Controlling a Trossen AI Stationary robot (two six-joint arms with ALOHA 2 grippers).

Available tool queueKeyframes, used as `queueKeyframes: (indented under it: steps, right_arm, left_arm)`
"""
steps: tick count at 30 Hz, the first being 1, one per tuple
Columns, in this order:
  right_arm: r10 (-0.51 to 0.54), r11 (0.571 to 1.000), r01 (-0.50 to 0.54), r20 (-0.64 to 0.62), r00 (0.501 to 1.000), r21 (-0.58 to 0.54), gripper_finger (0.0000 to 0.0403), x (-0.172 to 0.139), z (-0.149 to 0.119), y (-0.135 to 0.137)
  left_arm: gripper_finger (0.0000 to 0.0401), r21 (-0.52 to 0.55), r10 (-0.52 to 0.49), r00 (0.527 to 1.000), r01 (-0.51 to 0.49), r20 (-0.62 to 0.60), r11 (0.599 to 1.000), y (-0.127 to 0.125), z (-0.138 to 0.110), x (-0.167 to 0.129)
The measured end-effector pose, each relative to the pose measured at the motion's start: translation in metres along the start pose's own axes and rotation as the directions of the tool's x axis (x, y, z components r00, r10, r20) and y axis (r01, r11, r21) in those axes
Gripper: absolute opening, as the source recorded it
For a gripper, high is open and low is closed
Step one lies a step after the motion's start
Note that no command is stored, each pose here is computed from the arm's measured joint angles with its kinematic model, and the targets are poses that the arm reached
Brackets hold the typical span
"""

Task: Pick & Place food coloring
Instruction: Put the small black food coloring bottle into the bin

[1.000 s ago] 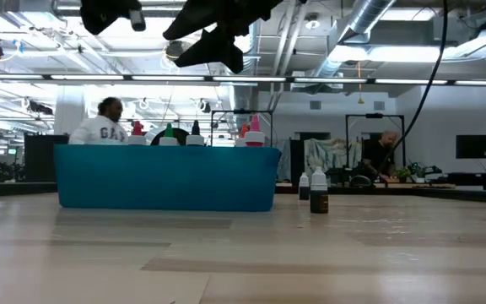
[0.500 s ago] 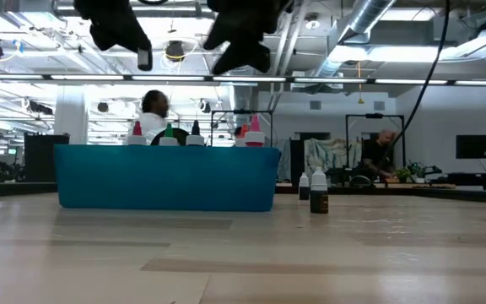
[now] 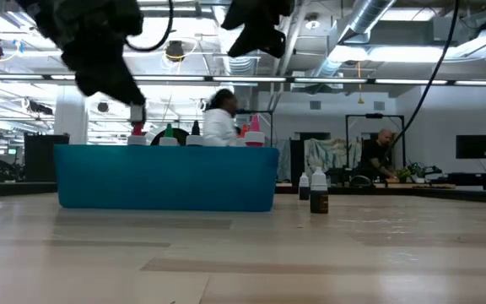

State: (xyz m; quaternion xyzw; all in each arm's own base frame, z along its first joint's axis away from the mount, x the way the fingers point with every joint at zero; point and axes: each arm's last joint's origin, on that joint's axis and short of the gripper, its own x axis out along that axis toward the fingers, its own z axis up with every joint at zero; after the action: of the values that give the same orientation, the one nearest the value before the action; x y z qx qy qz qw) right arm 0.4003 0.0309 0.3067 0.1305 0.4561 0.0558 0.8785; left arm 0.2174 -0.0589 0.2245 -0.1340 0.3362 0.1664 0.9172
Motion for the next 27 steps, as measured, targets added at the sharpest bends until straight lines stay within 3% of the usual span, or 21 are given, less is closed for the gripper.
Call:
queueKeyframes:
  steps: [7, 27]
  right_arm:
    - [0.003, 1.000, -0.003, 0.007, 1.000, -0.003, 0.0189, -0.002, 0.000, 0.001]
    - [0.016, 1.000, -0.015, 0.021, 1.000, -0.024, 0.0182, -0.001, 0.001, 0.007]
  left_arm:
    - [0.0064, -0.045, 0.025, 1.000, -0.026, -0.008, 0.999, 0.002, -0.023, 0.008]
    - [0.0064, 0.069, 0.144, 0.984, -0.138, -0.102, 0.988, -0.006, -0.047, 0.055]
